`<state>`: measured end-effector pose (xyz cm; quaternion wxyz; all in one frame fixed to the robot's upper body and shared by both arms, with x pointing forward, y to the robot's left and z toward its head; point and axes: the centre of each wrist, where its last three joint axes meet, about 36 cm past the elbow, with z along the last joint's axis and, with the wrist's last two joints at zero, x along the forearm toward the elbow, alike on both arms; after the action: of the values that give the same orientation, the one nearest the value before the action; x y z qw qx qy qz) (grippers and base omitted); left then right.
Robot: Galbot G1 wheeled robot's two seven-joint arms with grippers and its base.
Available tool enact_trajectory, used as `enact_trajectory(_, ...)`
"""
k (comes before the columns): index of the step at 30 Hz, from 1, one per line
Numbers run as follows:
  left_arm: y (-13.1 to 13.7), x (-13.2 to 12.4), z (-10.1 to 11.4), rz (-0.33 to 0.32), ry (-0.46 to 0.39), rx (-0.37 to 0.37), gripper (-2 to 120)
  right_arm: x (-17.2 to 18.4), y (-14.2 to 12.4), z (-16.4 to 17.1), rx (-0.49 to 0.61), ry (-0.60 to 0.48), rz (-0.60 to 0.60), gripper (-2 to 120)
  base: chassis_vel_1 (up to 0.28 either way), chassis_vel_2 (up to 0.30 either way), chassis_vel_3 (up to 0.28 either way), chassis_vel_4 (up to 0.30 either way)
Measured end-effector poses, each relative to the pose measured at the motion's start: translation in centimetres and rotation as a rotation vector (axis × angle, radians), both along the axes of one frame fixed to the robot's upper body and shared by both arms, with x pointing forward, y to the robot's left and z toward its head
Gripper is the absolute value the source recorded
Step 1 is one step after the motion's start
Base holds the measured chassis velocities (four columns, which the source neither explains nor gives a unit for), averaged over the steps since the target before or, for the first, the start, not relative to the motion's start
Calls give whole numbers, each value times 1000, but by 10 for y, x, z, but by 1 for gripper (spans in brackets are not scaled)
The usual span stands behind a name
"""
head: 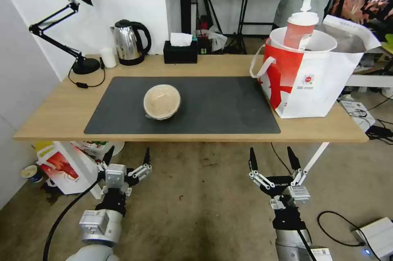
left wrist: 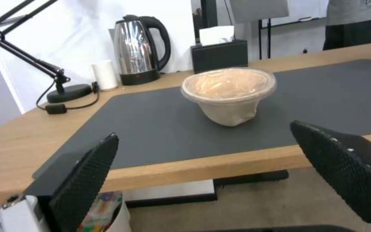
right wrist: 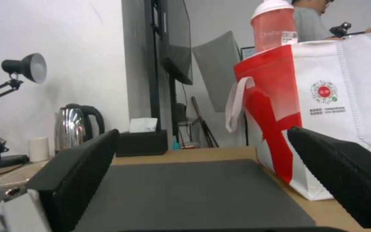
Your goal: Pick up the trash from the table and place it into the takeout bag.
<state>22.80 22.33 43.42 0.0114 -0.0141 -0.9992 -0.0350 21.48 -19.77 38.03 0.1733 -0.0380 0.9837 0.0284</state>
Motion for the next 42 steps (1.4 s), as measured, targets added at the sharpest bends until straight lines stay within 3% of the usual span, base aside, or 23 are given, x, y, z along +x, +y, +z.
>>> enact_trajectory(42, 0, 0, 0, 0, 0, 0, 100, -1, 3, 11, 4, -8, 10, 100, 0, 0, 0, 0)
